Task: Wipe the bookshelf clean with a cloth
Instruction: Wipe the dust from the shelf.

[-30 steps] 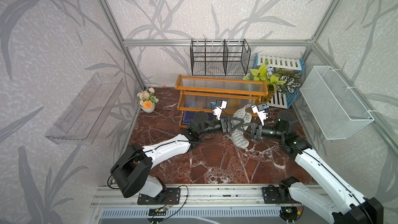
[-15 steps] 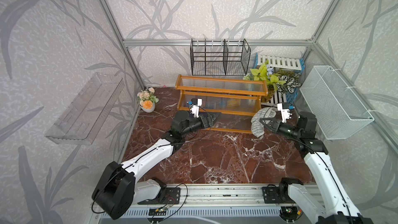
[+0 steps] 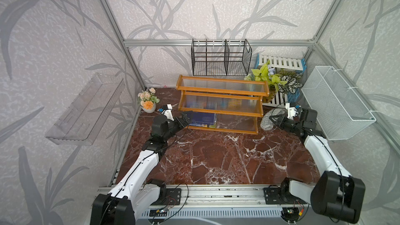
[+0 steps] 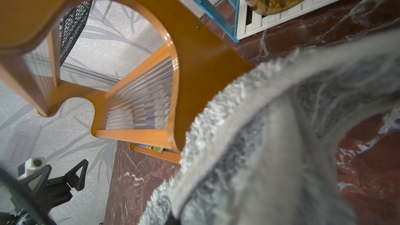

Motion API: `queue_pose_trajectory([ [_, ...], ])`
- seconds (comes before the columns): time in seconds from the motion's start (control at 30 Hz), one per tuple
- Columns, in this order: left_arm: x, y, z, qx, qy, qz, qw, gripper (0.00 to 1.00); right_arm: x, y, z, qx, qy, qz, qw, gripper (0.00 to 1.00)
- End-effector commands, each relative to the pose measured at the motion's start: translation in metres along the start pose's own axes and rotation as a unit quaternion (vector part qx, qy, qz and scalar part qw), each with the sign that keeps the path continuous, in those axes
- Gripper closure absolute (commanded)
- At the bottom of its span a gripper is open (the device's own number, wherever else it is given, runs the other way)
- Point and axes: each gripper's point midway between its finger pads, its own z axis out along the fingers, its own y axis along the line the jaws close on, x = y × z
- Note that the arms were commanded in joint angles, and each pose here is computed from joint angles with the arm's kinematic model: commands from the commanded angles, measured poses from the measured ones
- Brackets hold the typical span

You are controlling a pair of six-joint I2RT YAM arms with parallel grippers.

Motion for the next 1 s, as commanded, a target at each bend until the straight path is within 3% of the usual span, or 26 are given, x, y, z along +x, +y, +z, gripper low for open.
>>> queue_pose_trajectory([
  [0.0,-0.008,0.029,-0.008,-0.044,-0.022,-0.007,0.999,0.0,-0.037,0.01,0.008,-0.02,-0.037,-0.045,0.998,1.0],
  [0.4,-0.056,0.097,-0.019,-0.125,-0.103,-0.038,0.986,0.0,-0.056,0.023,0.078,-0.088,0.028,-0.045,0.995,1.0],
  [0.6,-0.063,0.107,-0.008,-0.131,-0.091,-0.038,0.986,0.0,-0.063,0.022,0.11,-0.084,0.042,-0.039,0.995,1.0],
  [0.97,-0.085,0.113,0.008,-0.133,-0.084,-0.021,0.987,0.0,-0.099,0.025,0.132,-0.09,0.024,-0.037,0.995,1.0],
])
